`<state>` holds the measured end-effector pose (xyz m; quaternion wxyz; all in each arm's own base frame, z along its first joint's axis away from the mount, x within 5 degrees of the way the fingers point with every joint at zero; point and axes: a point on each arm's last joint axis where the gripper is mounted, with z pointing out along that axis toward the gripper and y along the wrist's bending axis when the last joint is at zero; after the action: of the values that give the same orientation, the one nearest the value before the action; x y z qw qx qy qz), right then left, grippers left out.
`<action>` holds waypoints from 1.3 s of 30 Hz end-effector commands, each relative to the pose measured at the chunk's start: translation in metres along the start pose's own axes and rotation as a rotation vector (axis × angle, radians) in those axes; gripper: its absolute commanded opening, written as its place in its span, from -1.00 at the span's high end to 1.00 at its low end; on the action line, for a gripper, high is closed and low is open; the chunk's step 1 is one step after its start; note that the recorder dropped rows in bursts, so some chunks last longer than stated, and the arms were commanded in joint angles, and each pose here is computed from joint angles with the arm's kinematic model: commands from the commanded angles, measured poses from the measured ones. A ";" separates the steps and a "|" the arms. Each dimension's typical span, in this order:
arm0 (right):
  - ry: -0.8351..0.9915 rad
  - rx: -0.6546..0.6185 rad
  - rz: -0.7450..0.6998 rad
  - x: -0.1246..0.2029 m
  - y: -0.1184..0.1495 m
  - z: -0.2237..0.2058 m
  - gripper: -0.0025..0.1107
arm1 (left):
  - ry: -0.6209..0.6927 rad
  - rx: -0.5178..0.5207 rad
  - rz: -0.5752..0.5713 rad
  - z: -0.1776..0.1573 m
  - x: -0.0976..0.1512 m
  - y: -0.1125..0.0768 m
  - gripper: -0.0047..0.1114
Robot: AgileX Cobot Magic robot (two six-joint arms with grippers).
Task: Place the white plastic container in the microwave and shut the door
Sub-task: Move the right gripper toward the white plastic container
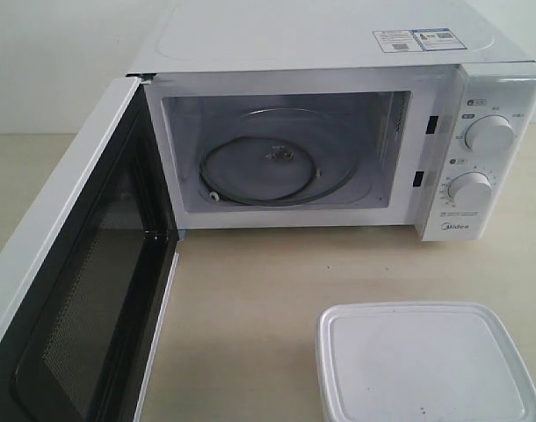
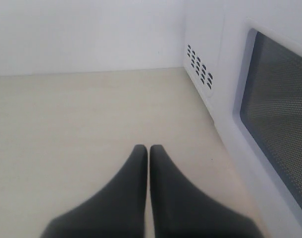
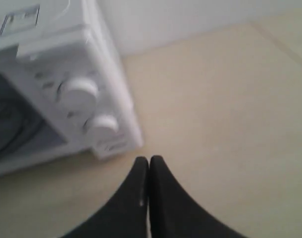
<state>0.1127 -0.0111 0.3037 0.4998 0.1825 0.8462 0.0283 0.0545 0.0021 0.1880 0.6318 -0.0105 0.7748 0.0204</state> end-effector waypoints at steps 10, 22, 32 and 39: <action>0.526 -0.674 -0.102 0.064 0.047 -0.019 0.96 | 0.002 -0.004 -0.003 0.000 0.001 0.000 0.85; 0.959 -0.376 -0.250 0.089 0.041 0.034 0.96 | 0.002 -0.004 -0.003 0.000 0.001 0.000 0.85; 1.162 -0.287 -0.244 0.107 0.042 0.067 0.96 | 0.002 -0.004 -0.003 0.000 0.001 0.000 0.85; 1.184 -0.129 -0.221 0.113 0.034 0.085 0.96 | 0.002 -0.004 -0.003 0.000 0.001 0.000 0.85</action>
<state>0.1400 0.0514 0.1792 -0.0521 -0.0030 0.9869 0.1525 0.0545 0.0021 0.1880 0.6318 -0.0105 0.7748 0.0204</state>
